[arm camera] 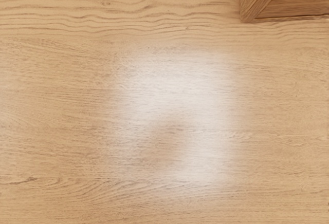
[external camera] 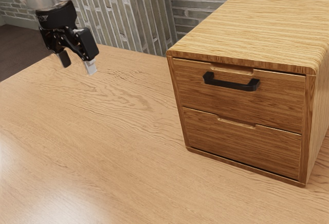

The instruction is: Pull the drawer handle with one arm to open the drawer

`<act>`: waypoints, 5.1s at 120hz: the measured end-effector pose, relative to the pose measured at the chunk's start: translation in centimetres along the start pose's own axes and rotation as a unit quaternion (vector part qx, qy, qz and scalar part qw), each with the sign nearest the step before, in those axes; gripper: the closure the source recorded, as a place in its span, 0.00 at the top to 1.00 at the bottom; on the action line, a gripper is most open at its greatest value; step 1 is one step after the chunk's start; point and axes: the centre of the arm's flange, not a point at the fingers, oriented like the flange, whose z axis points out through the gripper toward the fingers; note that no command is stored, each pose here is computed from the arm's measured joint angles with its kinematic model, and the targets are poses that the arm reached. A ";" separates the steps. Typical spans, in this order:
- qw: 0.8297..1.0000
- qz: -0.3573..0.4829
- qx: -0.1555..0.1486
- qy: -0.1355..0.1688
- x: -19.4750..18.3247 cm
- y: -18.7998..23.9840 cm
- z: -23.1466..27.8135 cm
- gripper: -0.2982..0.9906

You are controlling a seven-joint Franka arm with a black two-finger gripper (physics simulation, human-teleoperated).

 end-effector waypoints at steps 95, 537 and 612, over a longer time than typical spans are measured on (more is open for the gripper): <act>0.831 0.531 0.112 0.123 5.5 20.2 0.6 0.77; 0.803 0.564 0.168 0.095 -11.0 35.0 9.1 0.42; 0.943 0.287 0.118 0.123 -8.4 12.7 -6.3 0.75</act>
